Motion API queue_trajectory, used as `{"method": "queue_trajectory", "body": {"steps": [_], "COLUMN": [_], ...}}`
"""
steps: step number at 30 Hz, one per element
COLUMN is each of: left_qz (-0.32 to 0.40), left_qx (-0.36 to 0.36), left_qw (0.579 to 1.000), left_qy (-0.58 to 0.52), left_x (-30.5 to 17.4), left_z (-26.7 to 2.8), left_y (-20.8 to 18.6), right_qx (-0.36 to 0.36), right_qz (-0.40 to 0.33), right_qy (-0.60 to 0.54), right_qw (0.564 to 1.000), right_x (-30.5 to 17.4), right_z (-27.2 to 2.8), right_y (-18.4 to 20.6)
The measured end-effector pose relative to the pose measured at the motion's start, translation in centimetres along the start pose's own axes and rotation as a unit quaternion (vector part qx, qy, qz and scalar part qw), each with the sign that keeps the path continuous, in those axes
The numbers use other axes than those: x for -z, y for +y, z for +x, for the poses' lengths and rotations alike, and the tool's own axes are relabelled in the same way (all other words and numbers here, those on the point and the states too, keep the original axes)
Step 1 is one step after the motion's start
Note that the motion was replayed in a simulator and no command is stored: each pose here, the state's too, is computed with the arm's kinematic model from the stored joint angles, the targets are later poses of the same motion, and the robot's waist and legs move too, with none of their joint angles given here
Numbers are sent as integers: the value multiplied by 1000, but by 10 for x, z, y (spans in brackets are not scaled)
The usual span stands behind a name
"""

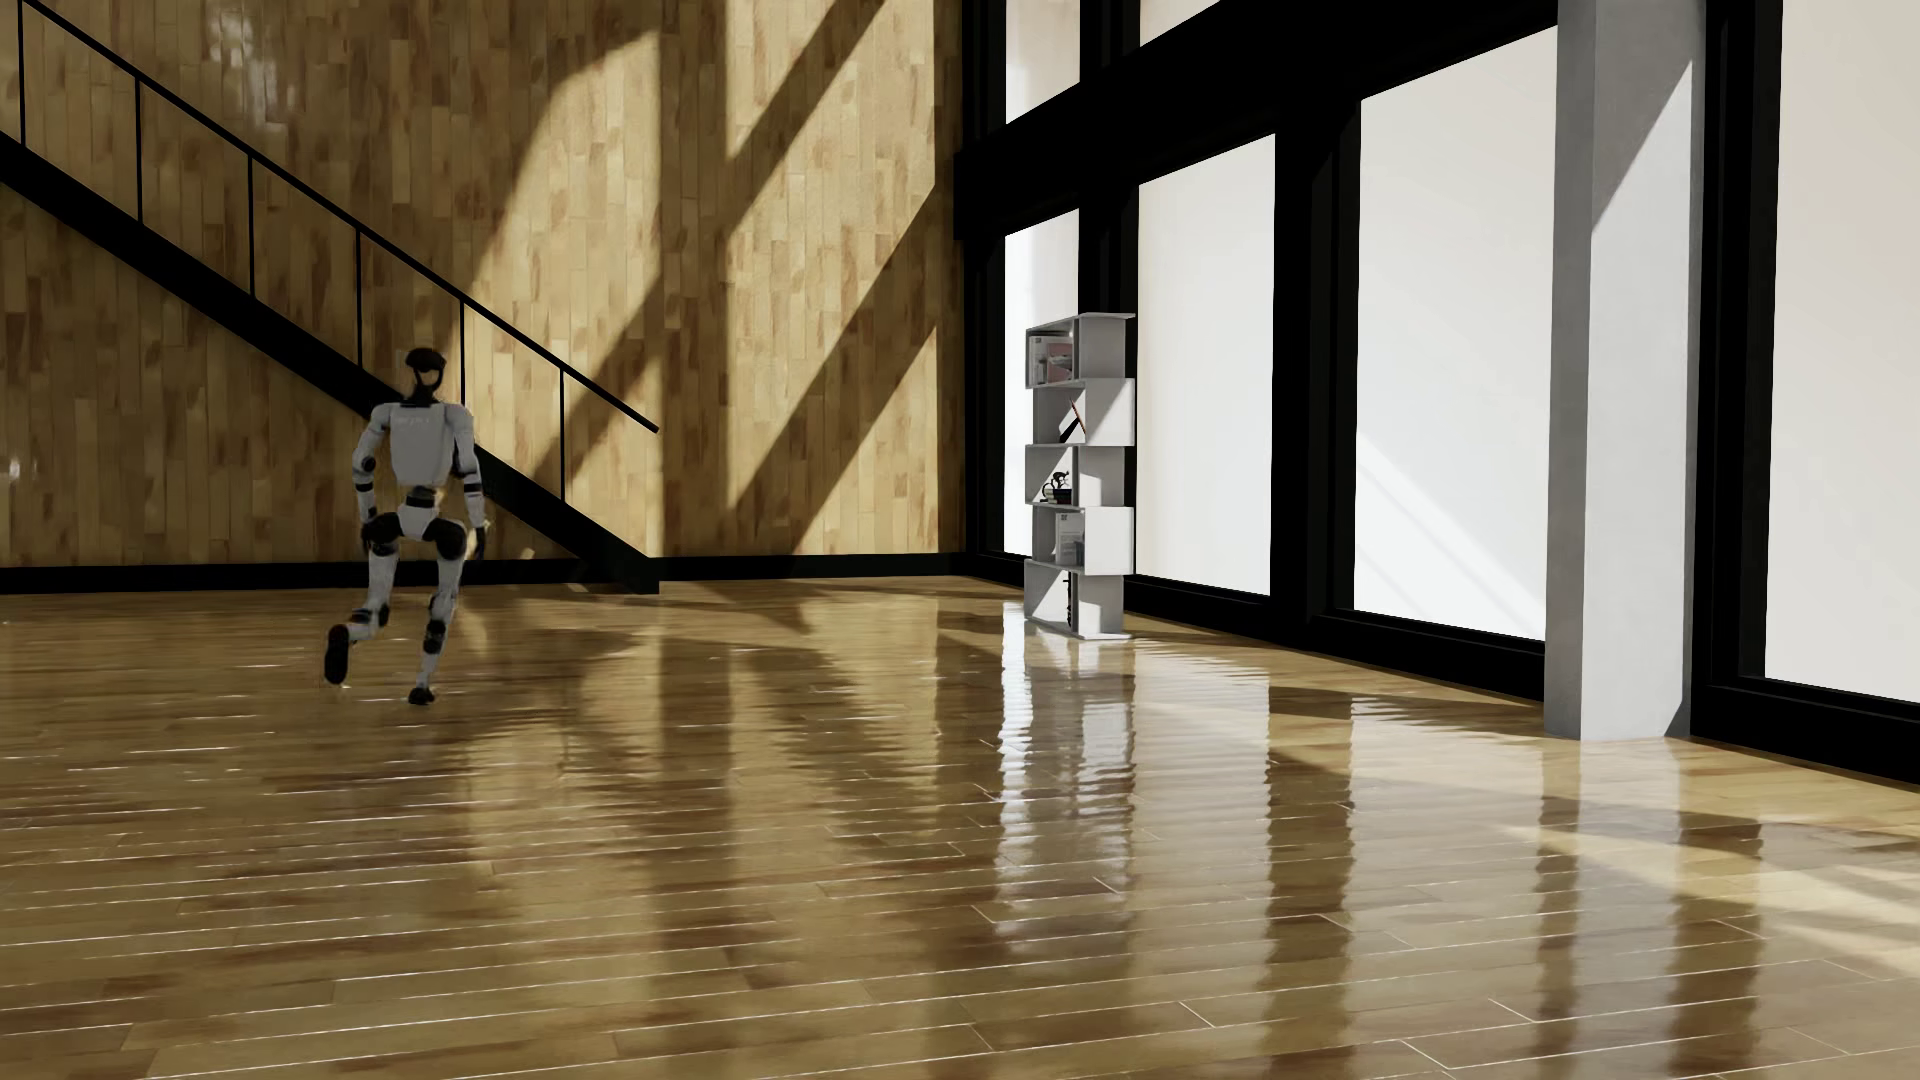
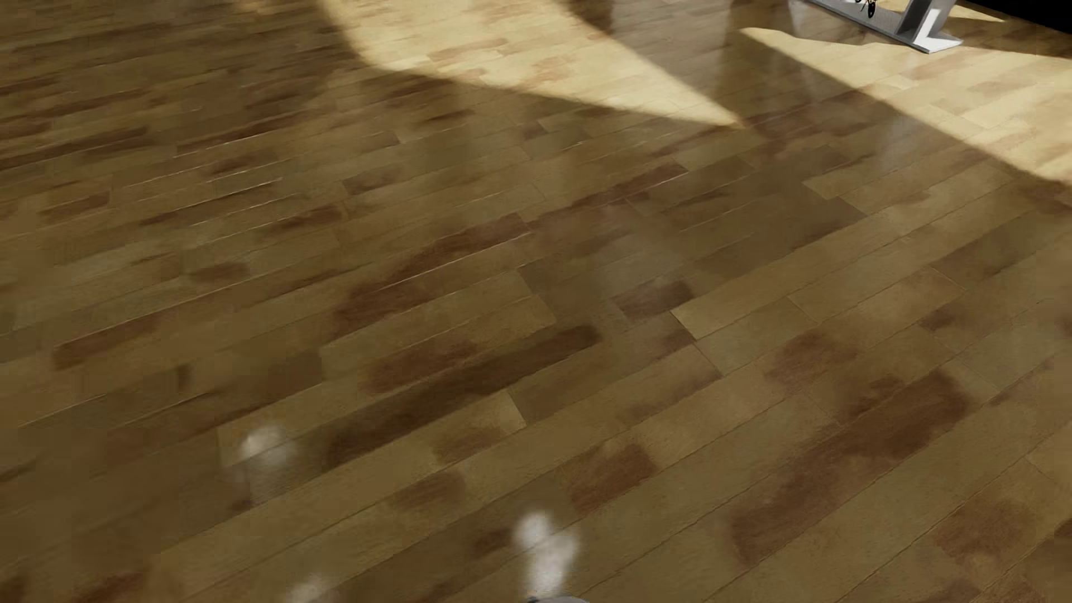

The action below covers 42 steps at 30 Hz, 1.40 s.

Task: Walk to the dark gray shelves

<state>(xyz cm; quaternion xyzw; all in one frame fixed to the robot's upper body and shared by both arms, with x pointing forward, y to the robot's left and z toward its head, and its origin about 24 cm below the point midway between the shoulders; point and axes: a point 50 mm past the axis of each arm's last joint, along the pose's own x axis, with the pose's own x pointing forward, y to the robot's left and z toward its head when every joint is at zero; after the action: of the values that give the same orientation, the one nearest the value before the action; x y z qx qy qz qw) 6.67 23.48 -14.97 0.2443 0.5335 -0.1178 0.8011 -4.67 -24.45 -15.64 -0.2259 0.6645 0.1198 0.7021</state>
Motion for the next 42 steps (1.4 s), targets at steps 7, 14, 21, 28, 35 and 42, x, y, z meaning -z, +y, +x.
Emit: {"method": "queue_trajectory", "body": {"steps": [7,14,21,28,35,42], "left_qz": [13,17,23,-20,2,77], "left_qx": [99,62,-46,-69,64,150], "left_qw": [987,990,996,985,996,964], "left_qy": [125,122,-72,-159,66,204], "left_x": [86,76,-45,-93,43,130], "left_z": [-40,-27,3,0,-15,-66], "left_y": [-71,-44,40,50,-49,-89], "right_qx": [49,40,23,16,45,113], "right_qz": [12,41,15,24,61,85], "right_qy": [-270,-207,-42,63,-179,-324], "right_qw": [961,977,999,998,981,935], "right_x": [-144,-112,-18,39,-89,-167], "right_z": [-21,-9,-1,-9,-8,-38], "right_y": [-36,-27,-15,-7,-26,-77]}}
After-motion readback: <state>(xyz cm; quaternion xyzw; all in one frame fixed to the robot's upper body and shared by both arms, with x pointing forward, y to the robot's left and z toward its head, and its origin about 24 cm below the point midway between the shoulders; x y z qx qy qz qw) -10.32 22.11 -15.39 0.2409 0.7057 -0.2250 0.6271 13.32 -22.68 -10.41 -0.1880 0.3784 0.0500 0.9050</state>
